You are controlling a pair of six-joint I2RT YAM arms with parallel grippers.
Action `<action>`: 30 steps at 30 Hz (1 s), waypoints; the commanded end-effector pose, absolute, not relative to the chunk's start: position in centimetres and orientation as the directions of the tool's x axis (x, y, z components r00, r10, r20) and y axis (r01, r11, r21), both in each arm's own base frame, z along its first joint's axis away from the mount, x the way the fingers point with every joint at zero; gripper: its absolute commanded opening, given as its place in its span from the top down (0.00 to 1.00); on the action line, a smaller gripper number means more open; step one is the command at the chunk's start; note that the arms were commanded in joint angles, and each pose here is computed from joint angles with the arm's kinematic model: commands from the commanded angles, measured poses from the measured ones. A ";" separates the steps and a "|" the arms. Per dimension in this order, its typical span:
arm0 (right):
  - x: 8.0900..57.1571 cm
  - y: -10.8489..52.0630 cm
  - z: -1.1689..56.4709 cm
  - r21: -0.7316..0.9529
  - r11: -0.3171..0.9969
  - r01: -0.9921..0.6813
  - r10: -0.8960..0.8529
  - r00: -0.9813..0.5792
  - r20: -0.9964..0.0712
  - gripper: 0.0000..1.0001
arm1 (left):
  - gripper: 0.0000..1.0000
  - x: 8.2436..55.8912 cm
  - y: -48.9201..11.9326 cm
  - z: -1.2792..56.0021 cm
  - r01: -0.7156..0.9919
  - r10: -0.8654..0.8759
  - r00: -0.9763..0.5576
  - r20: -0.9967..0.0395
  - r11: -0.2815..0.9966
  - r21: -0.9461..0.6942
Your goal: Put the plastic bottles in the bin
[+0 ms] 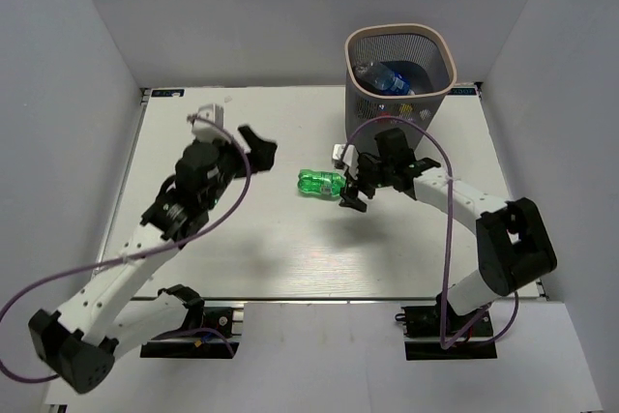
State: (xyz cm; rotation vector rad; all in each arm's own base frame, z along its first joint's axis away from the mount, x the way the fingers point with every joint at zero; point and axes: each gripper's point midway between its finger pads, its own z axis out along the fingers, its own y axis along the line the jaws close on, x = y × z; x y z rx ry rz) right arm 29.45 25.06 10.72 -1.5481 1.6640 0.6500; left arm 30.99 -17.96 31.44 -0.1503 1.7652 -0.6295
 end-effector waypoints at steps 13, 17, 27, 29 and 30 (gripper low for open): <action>34.5 30.3 6.7 -0.229 0.151 -0.962 -0.710 0.056 -0.702 0.10 | 0.00 23.9 -12.6 20.4 -0.025 -0.416 -0.497 -0.761 0.884 -0.467; 34.9 30.6 5.0 -0.218 0.136 -0.966 -0.731 0.050 -0.680 0.23 | 0.00 23.3 -12.3 19.9 -0.045 -0.431 -0.508 -0.746 0.878 -0.477; 30.5 32.0 9.1 0.011 0.002 -1.000 -0.671 -0.009 -0.741 1.00 | 0.00 22.7 -12.0 19.8 -0.053 -0.453 -0.502 -0.737 0.866 -0.497; 29.4 33.5 16.1 -0.002 -0.061 -0.998 -0.567 0.037 -0.823 1.00 | 0.00 22.7 -12.2 18.9 -0.054 -0.445 -0.518 -0.731 0.870 -0.491; 29.6 34.8 21.1 -0.050 -0.092 -0.995 -0.487 0.089 -0.869 1.00 | 0.00 22.7 -12.4 18.9 -0.049 -0.443 -0.523 -0.728 0.868 -0.494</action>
